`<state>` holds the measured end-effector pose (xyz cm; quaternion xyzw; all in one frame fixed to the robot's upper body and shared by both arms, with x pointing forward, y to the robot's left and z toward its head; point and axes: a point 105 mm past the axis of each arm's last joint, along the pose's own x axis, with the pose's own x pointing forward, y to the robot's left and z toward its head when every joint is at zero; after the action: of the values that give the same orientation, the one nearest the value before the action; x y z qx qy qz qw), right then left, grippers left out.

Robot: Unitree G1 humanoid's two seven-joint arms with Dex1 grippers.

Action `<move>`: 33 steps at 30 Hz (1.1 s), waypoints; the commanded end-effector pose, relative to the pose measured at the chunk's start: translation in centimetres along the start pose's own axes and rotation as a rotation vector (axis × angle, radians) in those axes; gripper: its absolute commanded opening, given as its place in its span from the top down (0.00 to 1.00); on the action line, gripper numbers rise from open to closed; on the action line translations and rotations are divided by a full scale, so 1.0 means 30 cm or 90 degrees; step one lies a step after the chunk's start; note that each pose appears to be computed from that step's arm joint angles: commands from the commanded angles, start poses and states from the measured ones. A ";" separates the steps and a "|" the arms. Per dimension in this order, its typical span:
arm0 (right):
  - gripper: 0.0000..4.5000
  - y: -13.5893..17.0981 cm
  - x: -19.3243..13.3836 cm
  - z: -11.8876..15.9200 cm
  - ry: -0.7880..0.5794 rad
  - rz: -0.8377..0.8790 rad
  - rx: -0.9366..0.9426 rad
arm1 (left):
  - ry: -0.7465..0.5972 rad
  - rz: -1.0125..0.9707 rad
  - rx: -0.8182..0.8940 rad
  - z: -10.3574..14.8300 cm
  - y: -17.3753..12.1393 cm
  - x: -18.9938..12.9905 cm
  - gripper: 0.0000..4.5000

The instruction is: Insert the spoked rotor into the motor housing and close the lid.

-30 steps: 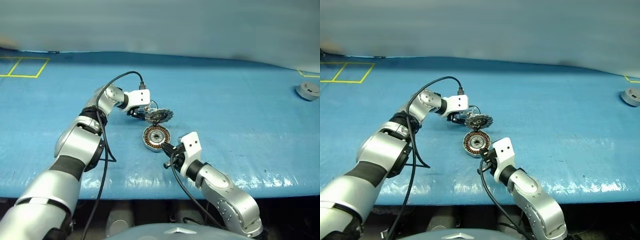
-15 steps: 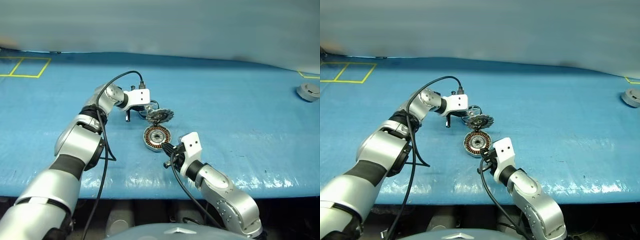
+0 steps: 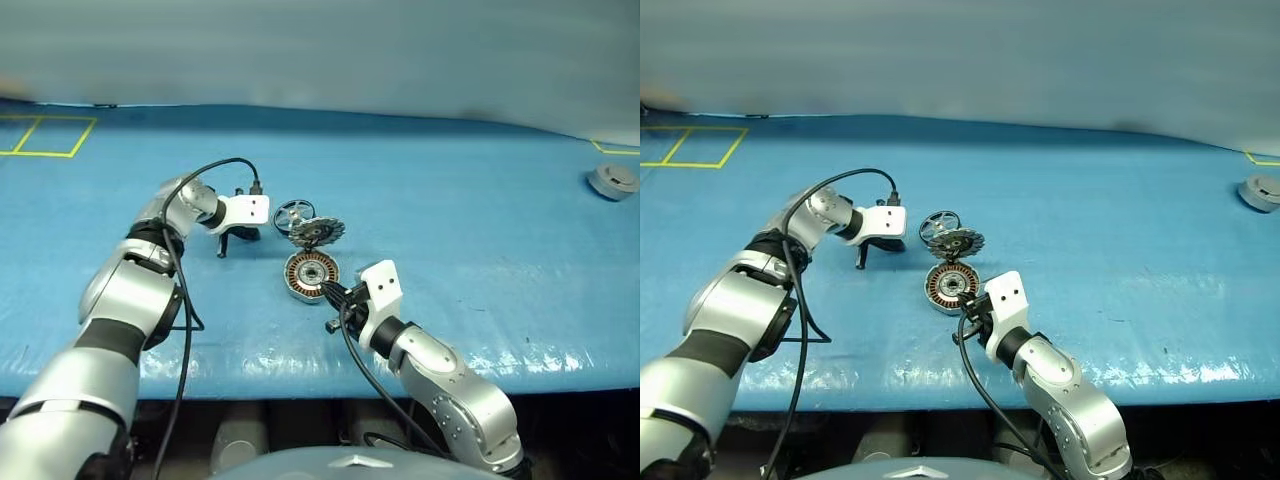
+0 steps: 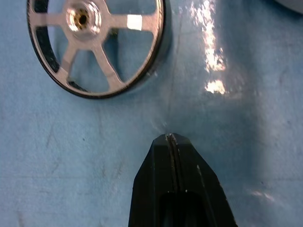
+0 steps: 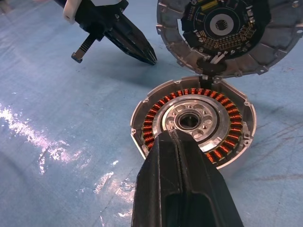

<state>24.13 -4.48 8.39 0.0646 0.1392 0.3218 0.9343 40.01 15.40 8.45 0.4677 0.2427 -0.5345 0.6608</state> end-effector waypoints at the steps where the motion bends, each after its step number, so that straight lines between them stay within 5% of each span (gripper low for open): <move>1: 1.00 0.023 0.004 0.034 -0.026 0.027 -0.007 | -0.058 0.002 -0.018 0.031 0.014 -0.046 1.00; 4: 1.00 0.028 0.011 0.035 -0.023 0.038 -0.008 | -0.121 0.026 -0.083 0.057 0.045 -0.092 0.86; 9: 1.00 0.034 0.022 0.035 -0.019 0.052 -0.012 | -0.184 0.120 -0.203 0.066 0.112 -0.125 0.49; 21: 1.00 0.028 0.017 0.033 -0.020 0.038 -0.011 | -0.299 0.165 -0.360 0.163 0.154 -0.040 0.49; 33: 1.00 0.023 0.008 0.035 -0.025 0.024 -0.009 | -0.241 0.126 -0.315 0.157 0.111 0.021 0.49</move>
<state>24.21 -3.83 7.88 0.0640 0.1499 0.3377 0.9270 42.20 11.47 10.12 0.1880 0.2071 -0.4609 0.8422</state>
